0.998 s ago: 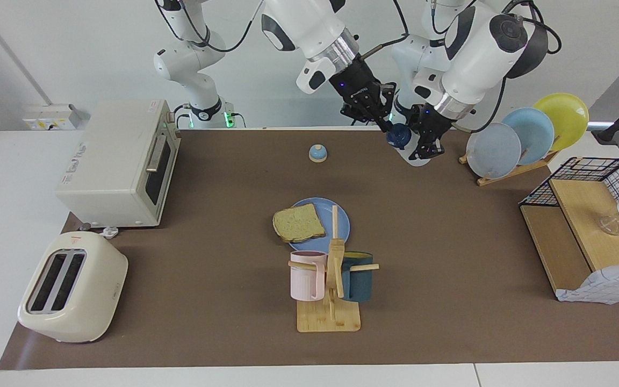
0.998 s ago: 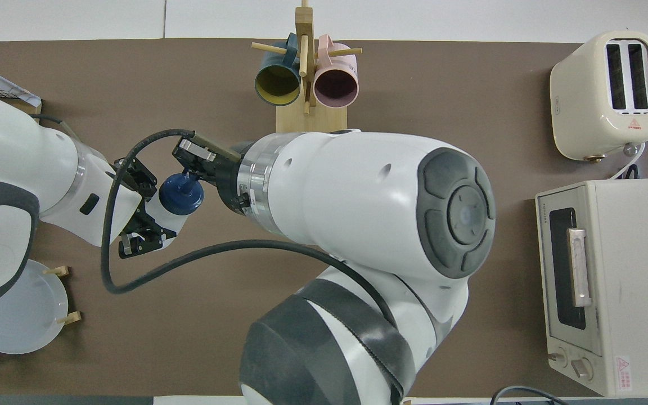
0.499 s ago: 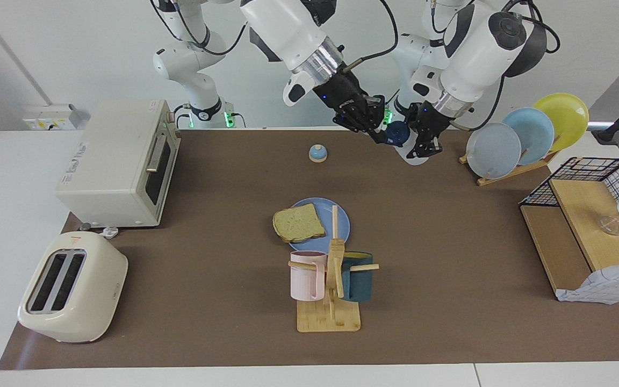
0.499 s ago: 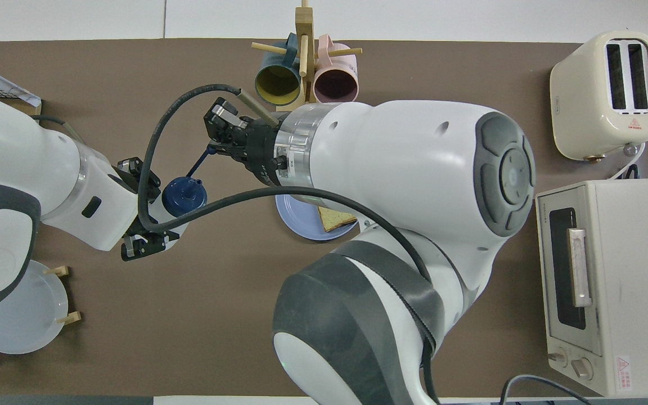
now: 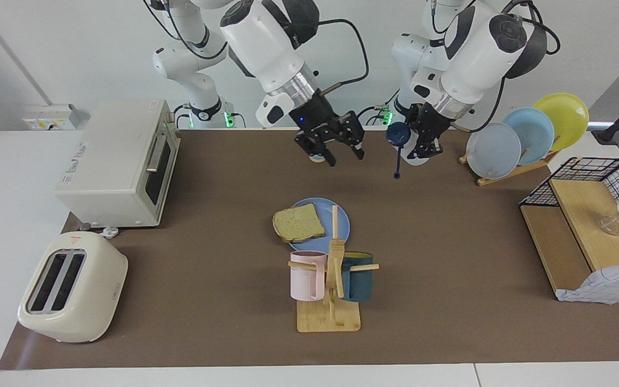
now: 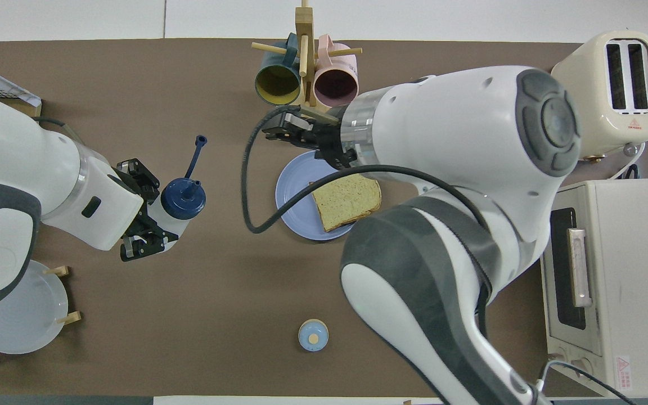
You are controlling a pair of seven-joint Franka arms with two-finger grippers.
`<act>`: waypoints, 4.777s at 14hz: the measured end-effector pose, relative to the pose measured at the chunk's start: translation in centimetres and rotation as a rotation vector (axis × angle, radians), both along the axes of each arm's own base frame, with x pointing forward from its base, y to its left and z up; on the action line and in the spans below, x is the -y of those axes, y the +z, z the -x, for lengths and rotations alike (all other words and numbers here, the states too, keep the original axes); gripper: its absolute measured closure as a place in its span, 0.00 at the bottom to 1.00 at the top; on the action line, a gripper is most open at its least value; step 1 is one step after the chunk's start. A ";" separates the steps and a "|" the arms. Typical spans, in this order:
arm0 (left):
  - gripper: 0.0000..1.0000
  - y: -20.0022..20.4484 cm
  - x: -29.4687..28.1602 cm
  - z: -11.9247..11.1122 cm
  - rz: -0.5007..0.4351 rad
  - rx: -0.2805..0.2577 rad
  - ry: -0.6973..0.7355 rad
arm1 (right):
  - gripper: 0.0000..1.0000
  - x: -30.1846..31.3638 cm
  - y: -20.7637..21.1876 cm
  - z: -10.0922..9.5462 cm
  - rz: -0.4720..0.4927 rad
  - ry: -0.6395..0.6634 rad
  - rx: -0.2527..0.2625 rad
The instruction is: Put bread on plate and add seasoning
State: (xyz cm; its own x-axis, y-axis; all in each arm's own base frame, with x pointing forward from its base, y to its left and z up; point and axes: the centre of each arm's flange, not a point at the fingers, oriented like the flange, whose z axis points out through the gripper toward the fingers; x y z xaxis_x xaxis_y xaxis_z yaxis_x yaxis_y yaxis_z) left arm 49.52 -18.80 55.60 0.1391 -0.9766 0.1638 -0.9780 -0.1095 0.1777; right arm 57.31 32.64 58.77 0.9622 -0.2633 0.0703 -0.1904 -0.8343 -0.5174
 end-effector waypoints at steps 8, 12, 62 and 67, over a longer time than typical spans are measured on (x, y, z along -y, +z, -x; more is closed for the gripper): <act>0.53 0.1 -0.2 -0.3 -0.010 0.027 0.004 | 0.00 21.7 -2.0 -2.2 0.519 0.240 -0.150; 0.53 0.4 0.7 -0.6 -0.084 0.113 -0.011 | 0.00 27.6 0.7 -0.3 0.562 0.247 -0.204; 0.53 -14.7 26.6 6.2 -1.211 0.592 -0.221 | 0.00 35.1 1.3 3.6 0.557 0.311 -0.224; 0.53 -16.3 26.8 6.1 -1.234 0.580 -0.234 | 0.00 35.2 1.3 3.6 0.556 0.308 -0.225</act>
